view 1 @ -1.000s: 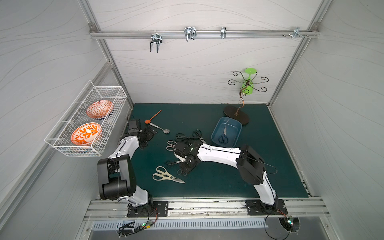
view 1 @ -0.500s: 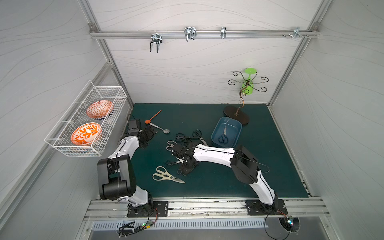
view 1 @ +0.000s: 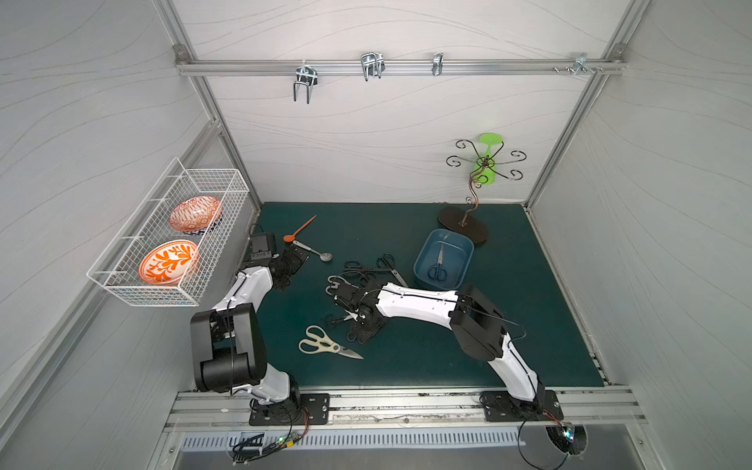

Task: Put the scissors into the storage box
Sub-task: Pick up the scissors from the center of the board.

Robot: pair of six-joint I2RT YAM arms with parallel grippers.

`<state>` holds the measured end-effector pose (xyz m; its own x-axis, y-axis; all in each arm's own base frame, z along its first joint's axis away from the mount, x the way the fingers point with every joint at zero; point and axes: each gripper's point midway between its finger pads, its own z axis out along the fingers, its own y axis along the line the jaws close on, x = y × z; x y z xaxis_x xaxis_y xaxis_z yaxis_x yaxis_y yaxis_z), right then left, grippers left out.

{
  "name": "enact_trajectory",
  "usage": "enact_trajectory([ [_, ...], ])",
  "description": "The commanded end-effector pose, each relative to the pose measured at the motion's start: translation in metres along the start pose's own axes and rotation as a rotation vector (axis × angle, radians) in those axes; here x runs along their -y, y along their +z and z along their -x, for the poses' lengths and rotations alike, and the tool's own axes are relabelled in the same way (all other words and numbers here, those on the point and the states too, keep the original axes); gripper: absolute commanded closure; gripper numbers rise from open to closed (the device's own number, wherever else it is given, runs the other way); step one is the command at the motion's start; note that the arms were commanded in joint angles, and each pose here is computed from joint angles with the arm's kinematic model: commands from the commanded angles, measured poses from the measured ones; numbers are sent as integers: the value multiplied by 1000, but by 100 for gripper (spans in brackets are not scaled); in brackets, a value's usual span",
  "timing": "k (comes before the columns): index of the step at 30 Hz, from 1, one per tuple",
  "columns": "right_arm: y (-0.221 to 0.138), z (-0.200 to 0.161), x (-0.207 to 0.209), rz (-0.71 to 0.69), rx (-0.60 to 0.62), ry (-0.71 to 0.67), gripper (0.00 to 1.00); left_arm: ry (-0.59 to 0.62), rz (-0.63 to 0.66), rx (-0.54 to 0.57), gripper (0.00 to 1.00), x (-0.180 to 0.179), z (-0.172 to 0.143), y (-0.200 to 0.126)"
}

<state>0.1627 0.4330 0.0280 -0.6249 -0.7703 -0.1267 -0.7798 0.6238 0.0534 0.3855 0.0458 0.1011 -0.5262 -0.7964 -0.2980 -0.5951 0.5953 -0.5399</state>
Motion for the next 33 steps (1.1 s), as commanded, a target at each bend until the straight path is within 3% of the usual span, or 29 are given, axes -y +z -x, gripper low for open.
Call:
enact_trajectory([
  [1,9,-9,-3,-18,-41,-20,67,10,-47,38,1,14,9,-8],
  [12,24,-13,3,-48,-89,10,72,12,-45,40,1,13,9,-9],
  [16,29,-16,7,-43,-105,38,86,16,-45,46,1,13,10,-11],
  [21,28,-17,12,-38,-105,60,95,17,-47,50,1,14,10,-12],
  [27,15,-11,12,-30,-58,49,100,13,-51,47,1,14,10,-11],
  [33,-27,1,16,-31,51,46,100,9,-52,37,1,14,8,-9],
])
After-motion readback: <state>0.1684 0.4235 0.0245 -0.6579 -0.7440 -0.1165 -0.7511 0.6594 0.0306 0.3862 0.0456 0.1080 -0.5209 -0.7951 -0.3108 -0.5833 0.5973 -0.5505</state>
